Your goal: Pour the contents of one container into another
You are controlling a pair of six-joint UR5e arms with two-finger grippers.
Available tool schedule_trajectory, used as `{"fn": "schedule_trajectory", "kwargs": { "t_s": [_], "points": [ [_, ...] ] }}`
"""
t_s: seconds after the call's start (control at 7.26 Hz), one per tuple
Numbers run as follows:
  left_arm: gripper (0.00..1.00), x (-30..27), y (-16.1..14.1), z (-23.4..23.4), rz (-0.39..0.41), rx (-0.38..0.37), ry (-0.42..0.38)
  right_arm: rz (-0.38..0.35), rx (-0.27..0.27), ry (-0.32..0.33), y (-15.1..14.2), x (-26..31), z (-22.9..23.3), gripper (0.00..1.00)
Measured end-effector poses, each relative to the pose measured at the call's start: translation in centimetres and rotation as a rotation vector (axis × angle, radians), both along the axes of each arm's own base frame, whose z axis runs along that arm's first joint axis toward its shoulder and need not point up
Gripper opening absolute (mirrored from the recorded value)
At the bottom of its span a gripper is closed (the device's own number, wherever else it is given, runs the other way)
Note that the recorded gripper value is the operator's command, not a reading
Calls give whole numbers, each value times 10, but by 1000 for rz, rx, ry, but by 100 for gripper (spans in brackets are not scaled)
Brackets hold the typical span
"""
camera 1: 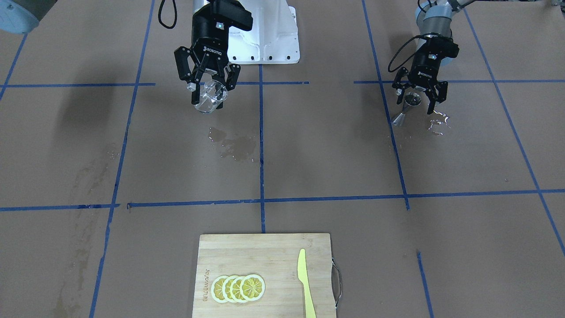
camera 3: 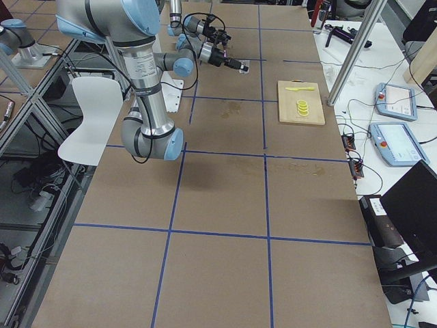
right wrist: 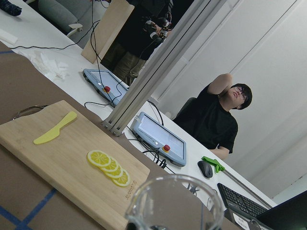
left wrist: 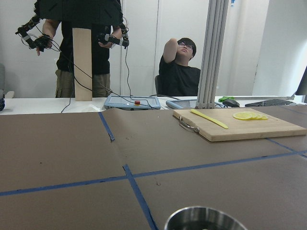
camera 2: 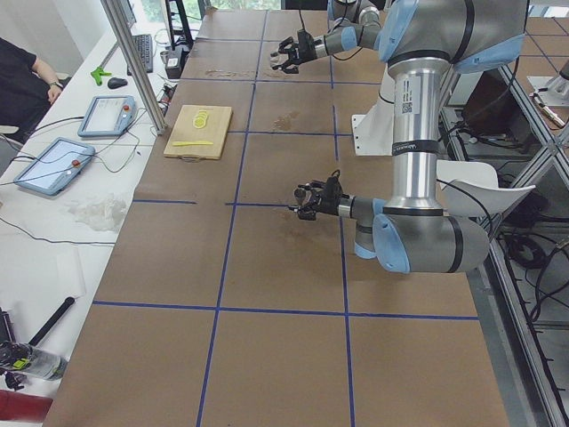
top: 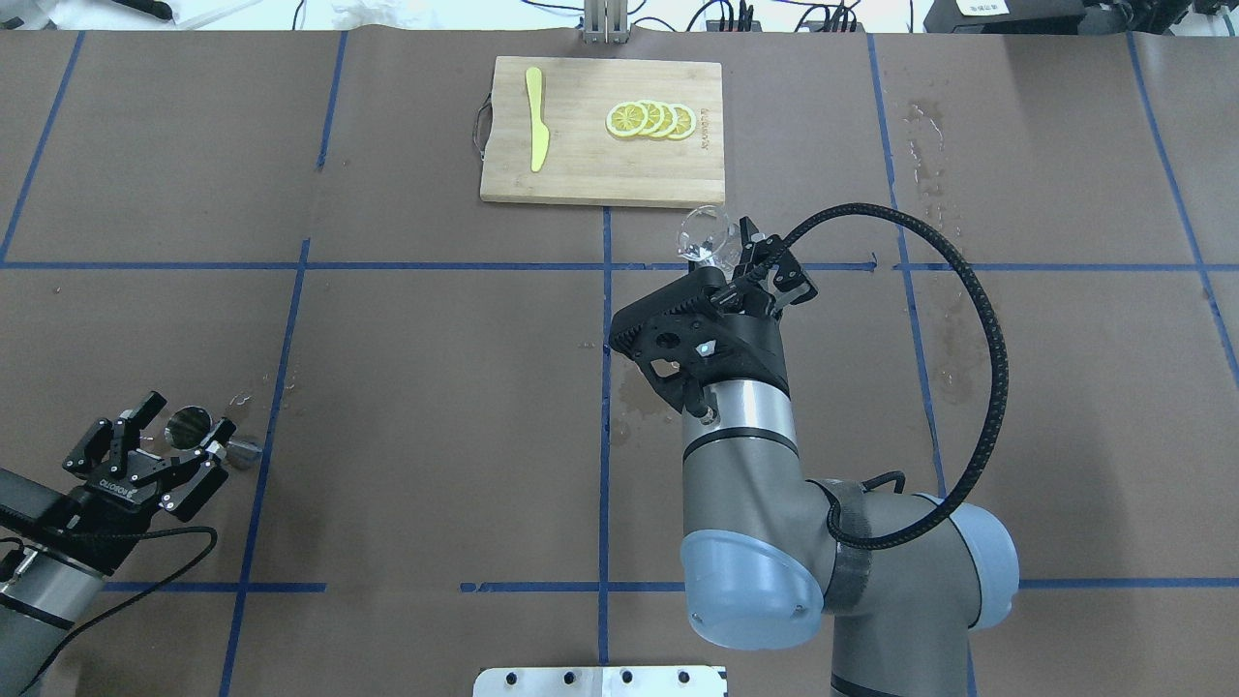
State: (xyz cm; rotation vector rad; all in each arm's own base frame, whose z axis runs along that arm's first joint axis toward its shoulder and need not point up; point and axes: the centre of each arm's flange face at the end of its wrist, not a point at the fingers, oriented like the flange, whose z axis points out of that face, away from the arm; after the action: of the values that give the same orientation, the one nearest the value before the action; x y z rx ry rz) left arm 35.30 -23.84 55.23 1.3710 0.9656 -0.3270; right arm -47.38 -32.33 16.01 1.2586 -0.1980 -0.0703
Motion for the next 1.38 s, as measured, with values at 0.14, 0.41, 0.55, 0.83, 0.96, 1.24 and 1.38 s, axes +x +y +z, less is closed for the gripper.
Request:
{"fn": "schedule_trajectory", "kwargs": {
  "t_s": [0.14, 0.41, 0.55, 0.83, 0.96, 1.24, 1.38],
  "points": [
    [100, -4, -1, -10, -21, 6, 17, 1, 0, -1, 0, 0, 0, 0],
    [100, -16, -1, -16, -43, 41, 33, 2, 0, -2, -1, 1, -1, 0],
    [100, -27, -1, -16, -56, 76, 26, 2, 0, -2, -1, 1, -1, 0],
    [100, -46, -2, -12, -56, 144, -7, 3, 0, -2, -1, 1, -1, 0],
    [100, -66, -5, -3, -20, 188, -29, 3, 0, -2, -1, 1, -1, 0],
    [100, -116, -23, 12, 60, 304, -86, 4, 1, -3, -2, 1, -1, 0],
    [100, -134, -35, 15, 90, 350, -133, 4, 0, -2, -2, 1, -1, 0]
  ]
}}
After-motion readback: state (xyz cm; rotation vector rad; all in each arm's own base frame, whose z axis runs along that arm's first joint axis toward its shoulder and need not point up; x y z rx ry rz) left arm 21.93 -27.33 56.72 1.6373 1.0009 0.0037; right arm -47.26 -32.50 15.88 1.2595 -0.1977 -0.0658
